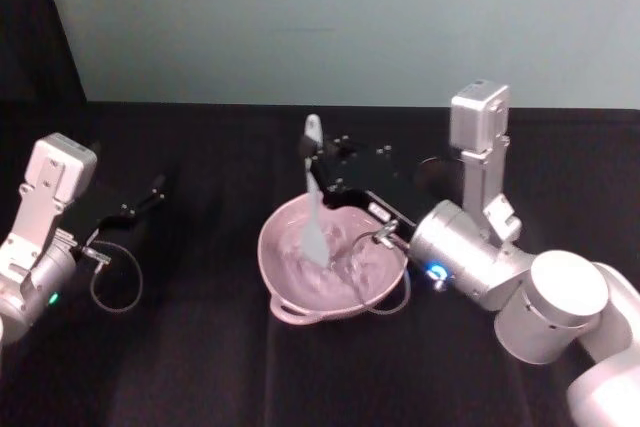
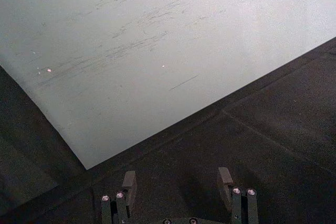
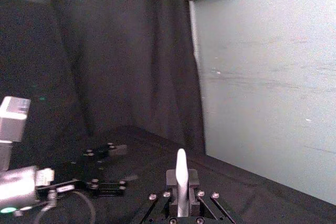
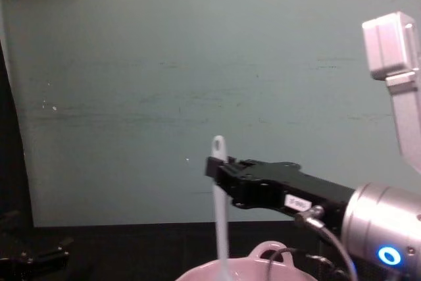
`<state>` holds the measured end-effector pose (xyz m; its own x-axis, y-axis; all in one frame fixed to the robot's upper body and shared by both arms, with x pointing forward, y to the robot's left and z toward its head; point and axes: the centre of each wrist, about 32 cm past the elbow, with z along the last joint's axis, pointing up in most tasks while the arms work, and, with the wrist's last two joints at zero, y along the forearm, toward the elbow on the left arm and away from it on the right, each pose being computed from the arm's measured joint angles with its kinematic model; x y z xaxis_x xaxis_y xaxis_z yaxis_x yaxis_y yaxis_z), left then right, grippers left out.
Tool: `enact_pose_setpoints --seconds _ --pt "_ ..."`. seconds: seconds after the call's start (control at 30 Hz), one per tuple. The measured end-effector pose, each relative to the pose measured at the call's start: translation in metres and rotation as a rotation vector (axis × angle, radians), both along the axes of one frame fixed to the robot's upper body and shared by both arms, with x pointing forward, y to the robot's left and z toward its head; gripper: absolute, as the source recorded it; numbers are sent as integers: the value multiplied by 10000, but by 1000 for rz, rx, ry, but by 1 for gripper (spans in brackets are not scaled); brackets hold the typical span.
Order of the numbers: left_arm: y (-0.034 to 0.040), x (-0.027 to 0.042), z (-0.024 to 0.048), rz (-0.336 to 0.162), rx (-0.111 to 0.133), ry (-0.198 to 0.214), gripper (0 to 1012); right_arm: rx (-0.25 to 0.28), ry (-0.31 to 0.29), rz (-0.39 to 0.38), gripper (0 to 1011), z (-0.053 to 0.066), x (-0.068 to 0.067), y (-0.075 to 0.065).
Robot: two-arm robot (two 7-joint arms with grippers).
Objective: Use the one hand to pick up the spoon and stir the clear water in the bowl.
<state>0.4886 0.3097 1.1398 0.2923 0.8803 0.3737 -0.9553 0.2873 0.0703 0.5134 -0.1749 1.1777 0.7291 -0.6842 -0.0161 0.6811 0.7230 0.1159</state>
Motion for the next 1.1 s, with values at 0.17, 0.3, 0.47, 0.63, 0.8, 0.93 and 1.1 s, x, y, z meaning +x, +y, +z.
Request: enact_pose_setpoints --seconds 0.17,0.3,0.47,0.63,0.8,0.93,1.1 --pt "0 0 0 0 0 0 1011 12 -3 34 118 12 -46 117" --pt "0 0 0 0 0 0 1011 24 -13 42 118 46 -65 144" --pt "0 0 0 0 0 0 1011 37 -44 43 118 152 -75 124" --pt "0 0 0 0 0 0 1011 38 -97 32 118 356 -66 49" --pt "0 0 0 0 0 0 1011 27 -149 8 118 598 -58 -71" --pt "0 0 0 0 0 0 1011 18 -183 -17 118 765 -54 -199" --pt "0 0 0 0 0 0 1011 2 -214 -53 118 918 -58 -358"
